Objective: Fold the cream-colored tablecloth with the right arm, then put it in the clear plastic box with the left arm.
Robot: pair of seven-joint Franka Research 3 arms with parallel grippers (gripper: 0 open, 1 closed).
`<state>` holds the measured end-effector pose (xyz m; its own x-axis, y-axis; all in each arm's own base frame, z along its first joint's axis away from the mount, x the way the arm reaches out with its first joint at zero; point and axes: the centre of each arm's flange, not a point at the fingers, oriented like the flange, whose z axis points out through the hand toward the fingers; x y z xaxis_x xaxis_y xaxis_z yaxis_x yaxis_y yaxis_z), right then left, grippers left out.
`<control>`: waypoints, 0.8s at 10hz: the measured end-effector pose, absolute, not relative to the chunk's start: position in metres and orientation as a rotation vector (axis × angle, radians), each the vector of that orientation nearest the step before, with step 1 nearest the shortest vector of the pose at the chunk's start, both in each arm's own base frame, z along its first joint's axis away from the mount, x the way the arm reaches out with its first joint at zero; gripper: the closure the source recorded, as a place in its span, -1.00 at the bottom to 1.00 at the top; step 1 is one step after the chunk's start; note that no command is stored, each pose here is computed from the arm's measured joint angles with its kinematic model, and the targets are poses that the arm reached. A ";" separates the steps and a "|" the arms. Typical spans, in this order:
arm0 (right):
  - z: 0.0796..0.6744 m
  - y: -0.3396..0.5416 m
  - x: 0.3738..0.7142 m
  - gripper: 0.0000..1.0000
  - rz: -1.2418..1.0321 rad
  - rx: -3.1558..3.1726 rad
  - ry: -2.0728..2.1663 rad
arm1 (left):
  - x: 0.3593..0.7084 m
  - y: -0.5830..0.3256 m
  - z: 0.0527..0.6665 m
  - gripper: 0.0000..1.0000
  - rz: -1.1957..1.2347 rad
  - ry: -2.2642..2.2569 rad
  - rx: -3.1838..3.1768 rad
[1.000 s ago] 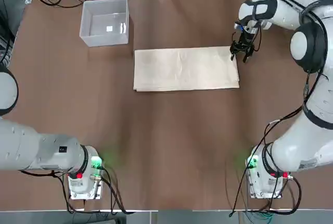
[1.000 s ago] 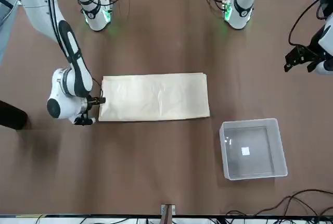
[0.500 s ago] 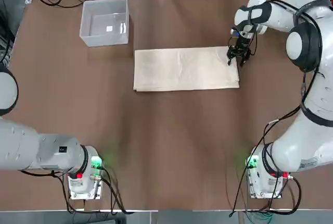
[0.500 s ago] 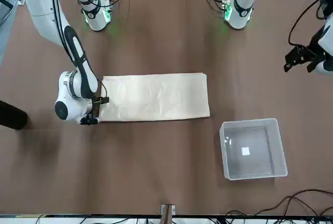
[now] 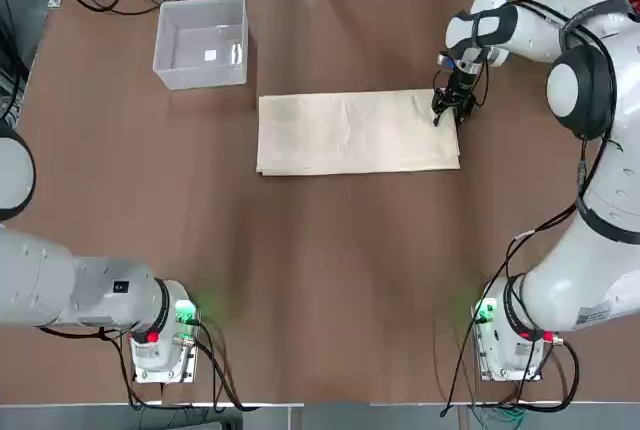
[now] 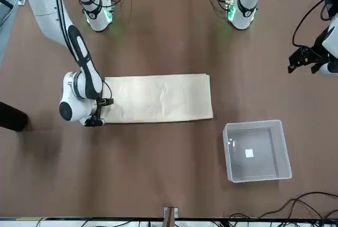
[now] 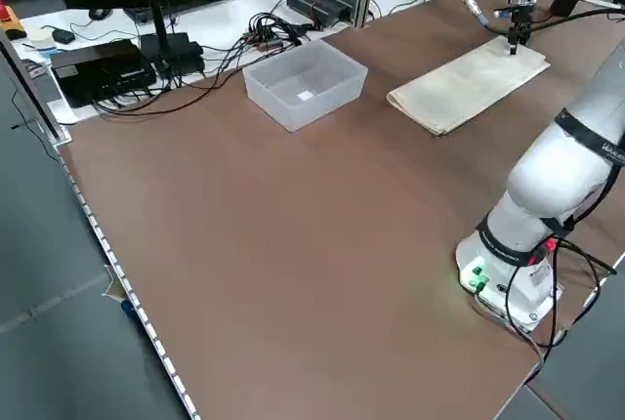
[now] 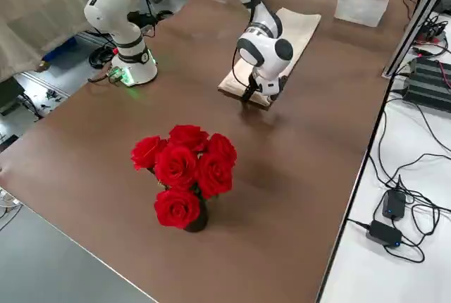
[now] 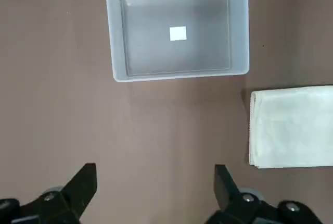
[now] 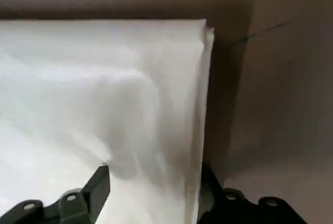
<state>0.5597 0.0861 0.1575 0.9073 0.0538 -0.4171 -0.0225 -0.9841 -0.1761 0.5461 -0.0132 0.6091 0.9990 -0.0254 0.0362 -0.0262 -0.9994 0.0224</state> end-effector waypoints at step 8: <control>0.161 0.086 0.563 0.81 0.627 -2.891 -0.016 | 0.549 -0.013 0.603 -0.99 0.038 -0.040 3.118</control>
